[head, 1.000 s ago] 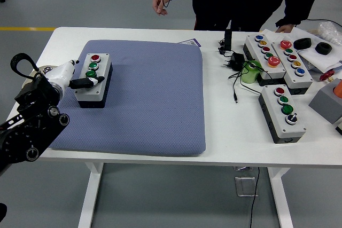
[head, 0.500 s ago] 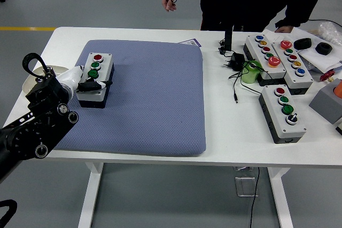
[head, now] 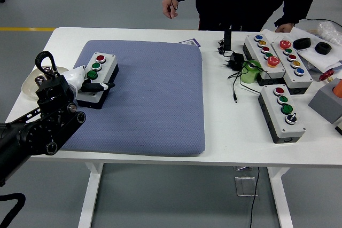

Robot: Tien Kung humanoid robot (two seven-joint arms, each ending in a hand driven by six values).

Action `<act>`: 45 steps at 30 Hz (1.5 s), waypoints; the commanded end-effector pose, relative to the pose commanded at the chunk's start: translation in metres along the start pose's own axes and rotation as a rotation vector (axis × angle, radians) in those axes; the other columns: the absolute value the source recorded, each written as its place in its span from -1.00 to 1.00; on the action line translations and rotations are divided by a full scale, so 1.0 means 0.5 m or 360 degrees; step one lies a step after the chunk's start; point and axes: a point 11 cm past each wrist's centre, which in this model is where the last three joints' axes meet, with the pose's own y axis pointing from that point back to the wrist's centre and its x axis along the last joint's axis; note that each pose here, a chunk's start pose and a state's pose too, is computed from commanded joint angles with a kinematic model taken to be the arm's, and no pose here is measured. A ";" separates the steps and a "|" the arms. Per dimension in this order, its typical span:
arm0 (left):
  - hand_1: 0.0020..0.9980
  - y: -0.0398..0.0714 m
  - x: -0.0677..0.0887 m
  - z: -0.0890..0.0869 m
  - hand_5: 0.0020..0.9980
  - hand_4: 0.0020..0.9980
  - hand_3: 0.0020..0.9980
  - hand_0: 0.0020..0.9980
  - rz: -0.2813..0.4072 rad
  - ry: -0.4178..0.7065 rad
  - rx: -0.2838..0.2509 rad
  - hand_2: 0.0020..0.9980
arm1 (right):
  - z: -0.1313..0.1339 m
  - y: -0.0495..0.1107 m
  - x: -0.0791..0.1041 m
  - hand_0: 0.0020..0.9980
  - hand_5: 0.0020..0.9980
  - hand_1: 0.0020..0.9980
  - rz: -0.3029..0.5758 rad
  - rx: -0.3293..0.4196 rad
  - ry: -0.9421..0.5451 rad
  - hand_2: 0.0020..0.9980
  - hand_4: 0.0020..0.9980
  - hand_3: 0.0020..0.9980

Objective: Pick up the button,place it on the desk,press the button,press the button

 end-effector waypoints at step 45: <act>-0.94 -0.009 0.062 0.010 -1.00 0.05 -0.55 -0.94 0.0447 -0.0237 -0.0528 -0.83 | 0.004 -0.001 0.005 0.53 -0.72 0.46 0.0010 -0.0009 0.0005 0.47 -0.61 0.18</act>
